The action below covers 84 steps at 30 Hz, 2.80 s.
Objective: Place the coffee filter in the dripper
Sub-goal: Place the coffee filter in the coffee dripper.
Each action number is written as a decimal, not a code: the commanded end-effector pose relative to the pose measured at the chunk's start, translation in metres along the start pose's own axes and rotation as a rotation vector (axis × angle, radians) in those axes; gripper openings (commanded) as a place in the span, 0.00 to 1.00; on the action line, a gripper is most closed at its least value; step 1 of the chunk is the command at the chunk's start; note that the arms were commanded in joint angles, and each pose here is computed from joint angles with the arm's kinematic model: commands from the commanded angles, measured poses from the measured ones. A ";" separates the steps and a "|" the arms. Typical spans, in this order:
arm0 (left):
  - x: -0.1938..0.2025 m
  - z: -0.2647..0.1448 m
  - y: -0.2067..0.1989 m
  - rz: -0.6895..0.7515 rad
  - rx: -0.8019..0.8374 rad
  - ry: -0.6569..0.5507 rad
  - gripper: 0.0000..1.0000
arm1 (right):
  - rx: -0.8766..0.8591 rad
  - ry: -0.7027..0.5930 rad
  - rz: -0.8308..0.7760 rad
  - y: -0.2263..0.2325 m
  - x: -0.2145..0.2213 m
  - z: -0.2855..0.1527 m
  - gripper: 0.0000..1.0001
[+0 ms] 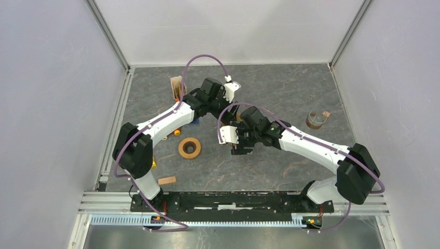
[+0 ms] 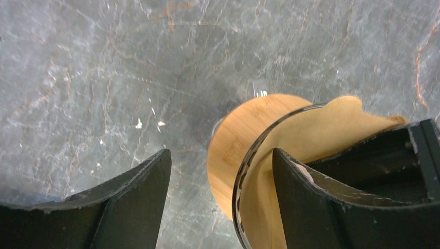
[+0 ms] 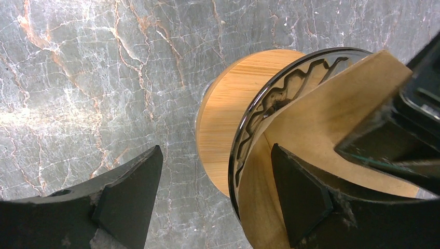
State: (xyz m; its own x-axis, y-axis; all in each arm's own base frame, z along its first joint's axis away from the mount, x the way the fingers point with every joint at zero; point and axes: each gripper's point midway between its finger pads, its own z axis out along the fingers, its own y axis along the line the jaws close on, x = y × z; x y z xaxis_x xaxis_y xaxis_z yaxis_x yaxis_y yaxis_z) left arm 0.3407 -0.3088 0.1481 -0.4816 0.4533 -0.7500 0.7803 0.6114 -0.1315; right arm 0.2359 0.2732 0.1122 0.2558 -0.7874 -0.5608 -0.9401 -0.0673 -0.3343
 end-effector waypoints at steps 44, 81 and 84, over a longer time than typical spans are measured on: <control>0.022 -0.009 0.007 0.243 0.007 0.131 0.79 | -0.005 0.014 -0.027 -0.004 -0.003 0.000 0.83; -0.009 -0.018 0.006 0.318 0.005 0.068 0.89 | 0.046 -0.015 -0.019 -0.019 -0.018 -0.023 0.87; -0.013 -0.022 0.006 0.321 0.002 0.055 0.90 | 0.054 -0.036 -0.019 -0.022 -0.024 -0.028 0.87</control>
State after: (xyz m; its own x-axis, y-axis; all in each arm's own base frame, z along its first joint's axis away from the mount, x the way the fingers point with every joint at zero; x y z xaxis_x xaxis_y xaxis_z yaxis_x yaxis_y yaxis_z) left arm 0.3326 -0.2962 0.1290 -0.3294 0.6744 -0.6609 0.8929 0.4500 0.0142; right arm 0.2388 0.2671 0.1197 0.2597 -0.8077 -0.5293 -0.9367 -0.0774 -0.3414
